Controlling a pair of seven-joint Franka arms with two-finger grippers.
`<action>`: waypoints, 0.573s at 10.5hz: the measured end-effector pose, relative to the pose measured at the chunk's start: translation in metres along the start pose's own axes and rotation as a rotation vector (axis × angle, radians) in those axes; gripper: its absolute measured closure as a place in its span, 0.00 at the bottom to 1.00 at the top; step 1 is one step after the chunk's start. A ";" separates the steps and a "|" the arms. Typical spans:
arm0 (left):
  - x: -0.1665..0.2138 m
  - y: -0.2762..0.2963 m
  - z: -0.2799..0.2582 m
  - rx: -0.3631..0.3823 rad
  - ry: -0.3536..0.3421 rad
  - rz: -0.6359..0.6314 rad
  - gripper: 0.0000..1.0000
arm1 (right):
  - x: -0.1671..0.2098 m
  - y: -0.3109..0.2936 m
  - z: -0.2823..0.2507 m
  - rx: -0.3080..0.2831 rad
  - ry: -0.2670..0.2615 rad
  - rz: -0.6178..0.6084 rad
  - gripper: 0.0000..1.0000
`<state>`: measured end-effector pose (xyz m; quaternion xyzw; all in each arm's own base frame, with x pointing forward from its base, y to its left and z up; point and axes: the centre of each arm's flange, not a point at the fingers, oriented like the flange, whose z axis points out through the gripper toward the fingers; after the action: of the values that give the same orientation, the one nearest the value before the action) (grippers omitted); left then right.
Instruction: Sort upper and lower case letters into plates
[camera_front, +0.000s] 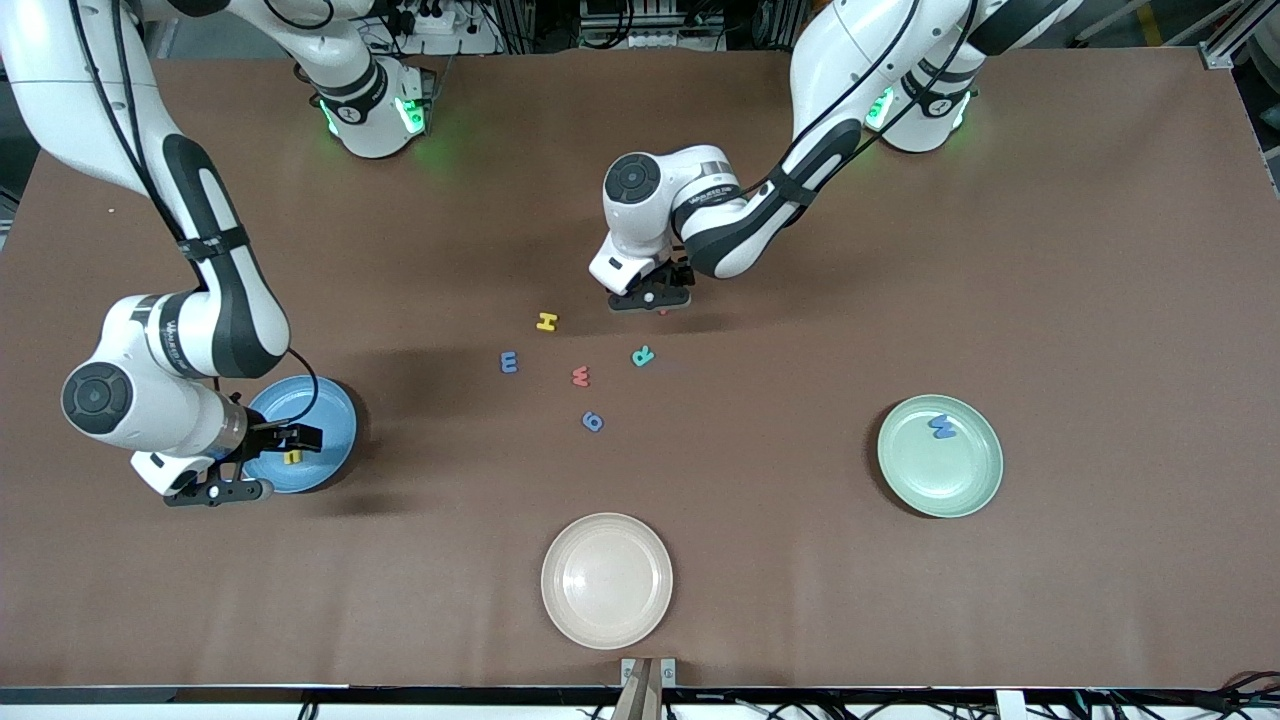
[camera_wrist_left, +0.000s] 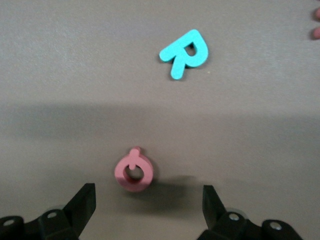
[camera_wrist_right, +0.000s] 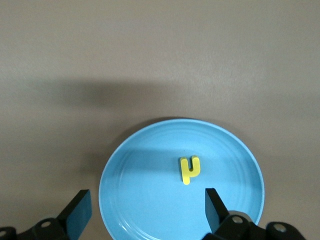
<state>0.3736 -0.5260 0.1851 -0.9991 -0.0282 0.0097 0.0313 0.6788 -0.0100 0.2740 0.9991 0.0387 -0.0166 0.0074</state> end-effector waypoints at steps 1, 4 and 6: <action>0.000 -0.002 0.007 0.010 -0.004 0.002 0.08 | 0.004 0.001 -0.007 -0.001 0.013 0.001 0.00; -0.001 -0.006 0.018 0.024 -0.013 0.004 0.13 | 0.012 -0.029 -0.023 -0.003 0.018 -0.040 0.00; -0.002 -0.005 0.017 0.022 -0.012 0.003 0.18 | 0.015 -0.031 -0.038 -0.004 0.005 -0.038 0.00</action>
<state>0.3715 -0.5200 0.1682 -0.9986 -0.0269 0.0159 0.0423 0.6928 0.0228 0.3107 0.9982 0.0576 -0.0141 0.0090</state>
